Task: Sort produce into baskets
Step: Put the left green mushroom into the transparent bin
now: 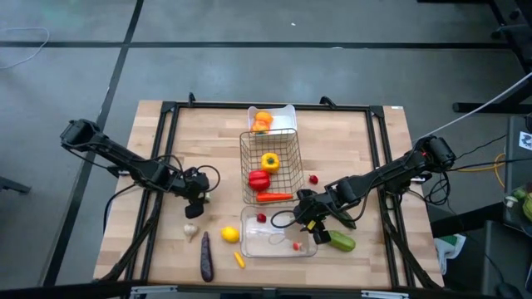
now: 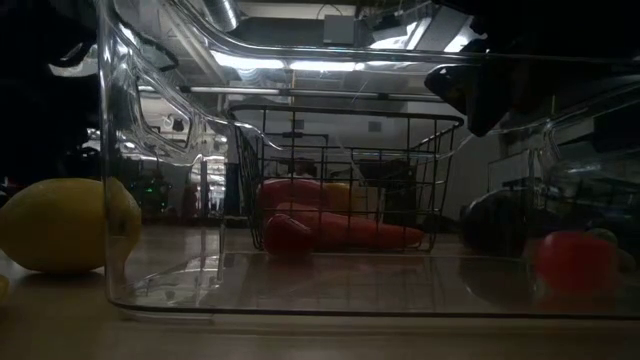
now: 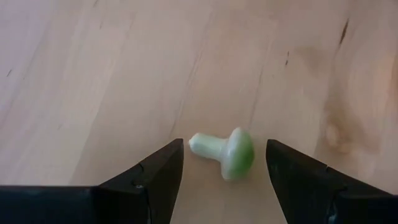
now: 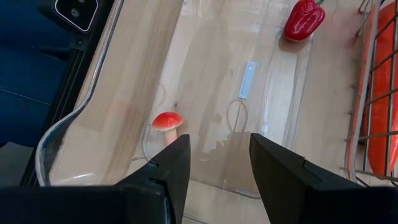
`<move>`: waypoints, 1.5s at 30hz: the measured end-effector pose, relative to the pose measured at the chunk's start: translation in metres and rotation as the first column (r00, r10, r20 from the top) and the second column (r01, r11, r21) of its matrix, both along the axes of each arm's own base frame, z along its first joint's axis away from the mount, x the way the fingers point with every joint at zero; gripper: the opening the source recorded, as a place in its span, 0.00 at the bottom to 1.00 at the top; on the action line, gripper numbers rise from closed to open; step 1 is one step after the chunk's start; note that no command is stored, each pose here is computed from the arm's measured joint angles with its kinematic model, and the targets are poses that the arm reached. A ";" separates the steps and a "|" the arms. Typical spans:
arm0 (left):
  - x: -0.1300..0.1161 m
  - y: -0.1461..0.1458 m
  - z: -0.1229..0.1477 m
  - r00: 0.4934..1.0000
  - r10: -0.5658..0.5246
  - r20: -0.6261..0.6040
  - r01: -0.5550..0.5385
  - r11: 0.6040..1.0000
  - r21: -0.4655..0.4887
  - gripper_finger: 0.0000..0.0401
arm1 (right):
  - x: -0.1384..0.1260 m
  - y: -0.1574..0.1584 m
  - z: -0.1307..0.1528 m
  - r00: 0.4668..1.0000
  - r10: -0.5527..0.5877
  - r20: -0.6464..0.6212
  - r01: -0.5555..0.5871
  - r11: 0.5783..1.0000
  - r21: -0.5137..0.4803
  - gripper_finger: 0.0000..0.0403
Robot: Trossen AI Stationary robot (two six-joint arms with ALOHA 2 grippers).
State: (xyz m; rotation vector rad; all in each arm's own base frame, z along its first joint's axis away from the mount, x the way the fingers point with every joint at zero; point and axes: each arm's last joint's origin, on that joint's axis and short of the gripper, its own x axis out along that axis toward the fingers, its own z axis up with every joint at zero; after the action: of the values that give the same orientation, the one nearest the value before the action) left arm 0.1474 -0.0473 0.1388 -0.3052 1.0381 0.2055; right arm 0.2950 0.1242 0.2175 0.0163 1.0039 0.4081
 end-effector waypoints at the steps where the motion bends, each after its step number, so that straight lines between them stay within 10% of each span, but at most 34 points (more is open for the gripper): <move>1: 0.000 0.000 0.000 1.000 0.000 0.003 0.000 1.000 0.000 0.56 | 0.000 0.000 0.000 1.000 0.000 0.000 0.000 1.000 0.000 0.41; 45: 0.006 -0.003 0.004 0.998 -0.009 0.065 0.012 0.999 -0.051 0.01 | -0.001 0.000 0.000 1.000 0.000 -0.003 0.000 1.000 -0.001 0.41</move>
State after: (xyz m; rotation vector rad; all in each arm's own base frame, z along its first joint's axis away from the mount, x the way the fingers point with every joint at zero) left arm 0.1533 -0.0503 0.1424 -0.3504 0.9813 0.1585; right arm 0.2943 0.1239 0.2180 0.0160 1.0075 0.4078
